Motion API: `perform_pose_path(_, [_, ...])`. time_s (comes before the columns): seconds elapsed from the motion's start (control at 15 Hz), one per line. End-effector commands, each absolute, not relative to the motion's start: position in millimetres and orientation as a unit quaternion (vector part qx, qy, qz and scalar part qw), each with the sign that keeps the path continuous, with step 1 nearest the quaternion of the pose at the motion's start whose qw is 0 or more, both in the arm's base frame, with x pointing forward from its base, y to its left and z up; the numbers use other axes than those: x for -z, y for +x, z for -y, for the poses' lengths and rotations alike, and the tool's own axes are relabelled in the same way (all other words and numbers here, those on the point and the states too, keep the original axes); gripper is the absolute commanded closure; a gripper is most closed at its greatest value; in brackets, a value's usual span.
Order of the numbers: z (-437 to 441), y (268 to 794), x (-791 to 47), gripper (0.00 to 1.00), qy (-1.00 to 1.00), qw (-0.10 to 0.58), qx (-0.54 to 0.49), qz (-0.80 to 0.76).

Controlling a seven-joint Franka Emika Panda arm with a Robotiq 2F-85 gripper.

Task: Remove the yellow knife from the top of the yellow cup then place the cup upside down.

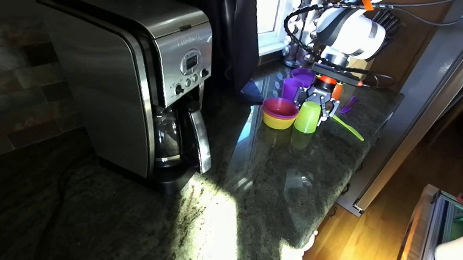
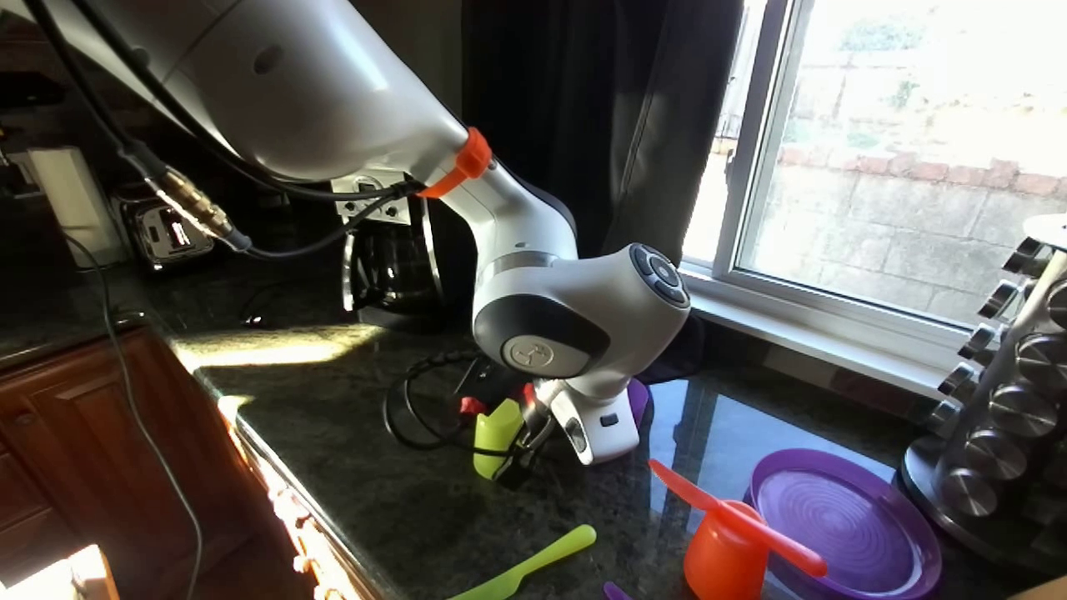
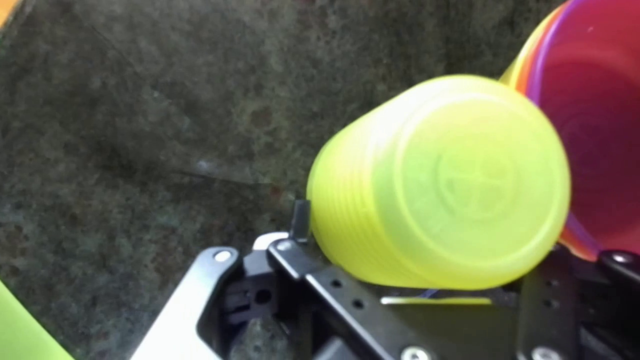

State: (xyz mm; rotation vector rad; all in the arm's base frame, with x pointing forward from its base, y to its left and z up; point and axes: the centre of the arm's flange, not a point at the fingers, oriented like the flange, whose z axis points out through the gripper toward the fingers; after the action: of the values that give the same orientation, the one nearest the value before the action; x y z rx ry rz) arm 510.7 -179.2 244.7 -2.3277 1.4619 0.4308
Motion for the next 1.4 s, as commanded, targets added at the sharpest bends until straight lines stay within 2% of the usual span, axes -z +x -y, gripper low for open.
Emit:
perform_pose_path(0.0, [183.9,516.5,-240.3,0.49,-0.819,0.192,-0.168,-0.514])
perform_pose_path(0.47, [176.1,505.1,-256.0,0.50,-0.835,0.173,-0.136,-0.505])
perform_pose_path(1.33, [140.3,438.6,-315.7,0.50,-0.854,0.049,0.117,-0.504])
